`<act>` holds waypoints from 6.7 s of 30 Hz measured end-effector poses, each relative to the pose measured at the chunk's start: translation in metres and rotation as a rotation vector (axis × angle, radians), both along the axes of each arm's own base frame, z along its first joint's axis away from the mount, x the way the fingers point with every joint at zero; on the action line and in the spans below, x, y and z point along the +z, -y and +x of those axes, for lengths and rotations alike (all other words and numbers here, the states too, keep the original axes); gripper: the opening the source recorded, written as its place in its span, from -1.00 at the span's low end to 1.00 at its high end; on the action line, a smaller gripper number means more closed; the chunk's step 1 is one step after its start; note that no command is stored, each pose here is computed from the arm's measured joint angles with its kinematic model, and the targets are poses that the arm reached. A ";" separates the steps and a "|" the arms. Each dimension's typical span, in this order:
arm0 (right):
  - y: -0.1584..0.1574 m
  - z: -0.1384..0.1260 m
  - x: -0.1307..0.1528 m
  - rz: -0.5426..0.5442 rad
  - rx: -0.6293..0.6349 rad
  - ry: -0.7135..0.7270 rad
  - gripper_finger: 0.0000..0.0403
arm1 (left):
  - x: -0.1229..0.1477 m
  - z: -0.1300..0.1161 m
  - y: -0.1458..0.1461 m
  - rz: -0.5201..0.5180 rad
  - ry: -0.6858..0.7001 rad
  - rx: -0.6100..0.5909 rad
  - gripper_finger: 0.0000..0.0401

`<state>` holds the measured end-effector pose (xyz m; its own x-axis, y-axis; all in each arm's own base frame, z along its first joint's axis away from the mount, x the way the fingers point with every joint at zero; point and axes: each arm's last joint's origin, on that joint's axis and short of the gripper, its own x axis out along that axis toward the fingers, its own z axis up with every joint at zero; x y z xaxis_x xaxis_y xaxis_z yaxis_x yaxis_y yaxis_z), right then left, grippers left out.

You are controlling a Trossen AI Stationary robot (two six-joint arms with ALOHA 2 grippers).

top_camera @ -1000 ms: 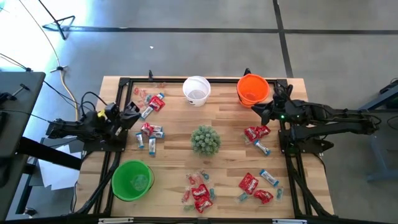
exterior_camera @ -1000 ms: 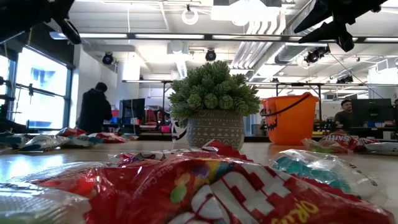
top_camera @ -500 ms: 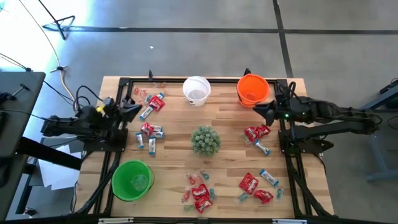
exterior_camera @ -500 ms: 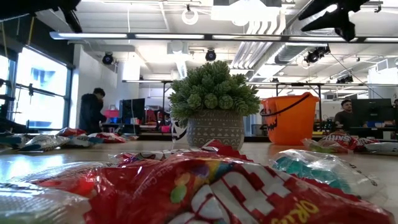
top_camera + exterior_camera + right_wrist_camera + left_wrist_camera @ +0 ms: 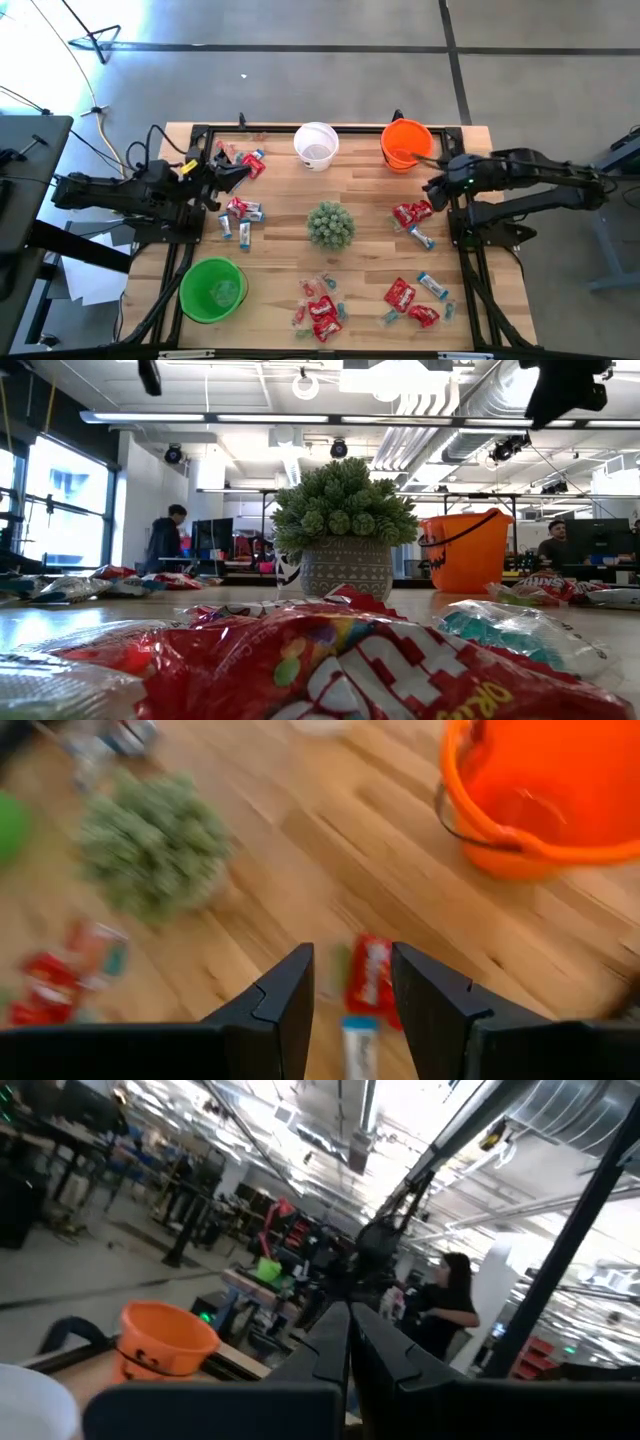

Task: Sort candy
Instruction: Put the red candy into the orange bucket

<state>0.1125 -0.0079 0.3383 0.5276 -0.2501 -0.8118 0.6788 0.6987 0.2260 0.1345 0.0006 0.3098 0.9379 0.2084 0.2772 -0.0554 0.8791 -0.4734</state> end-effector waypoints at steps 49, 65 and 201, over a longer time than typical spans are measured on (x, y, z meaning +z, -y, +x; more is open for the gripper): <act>-0.002 0.078 -0.169 0.034 0.179 -0.450 -0.35 | 0.104 0.014 0.008 0.094 0.081 -0.072 -1.00; 0.011 0.092 -0.198 0.133 0.022 -0.541 -0.35 | 0.105 0.012 0.008 0.093 0.085 -0.072 -1.00; 0.016 0.025 -0.093 0.286 -0.186 -0.392 -0.44 | 0.086 0.034 0.008 0.105 -0.097 -0.028 -1.00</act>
<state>0.1371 -0.0243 0.2458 0.1377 -0.0499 -0.9892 0.8576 0.5056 0.0938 0.1688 -0.0078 0.3954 0.9665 0.1566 0.2034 -0.0716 0.9253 -0.3725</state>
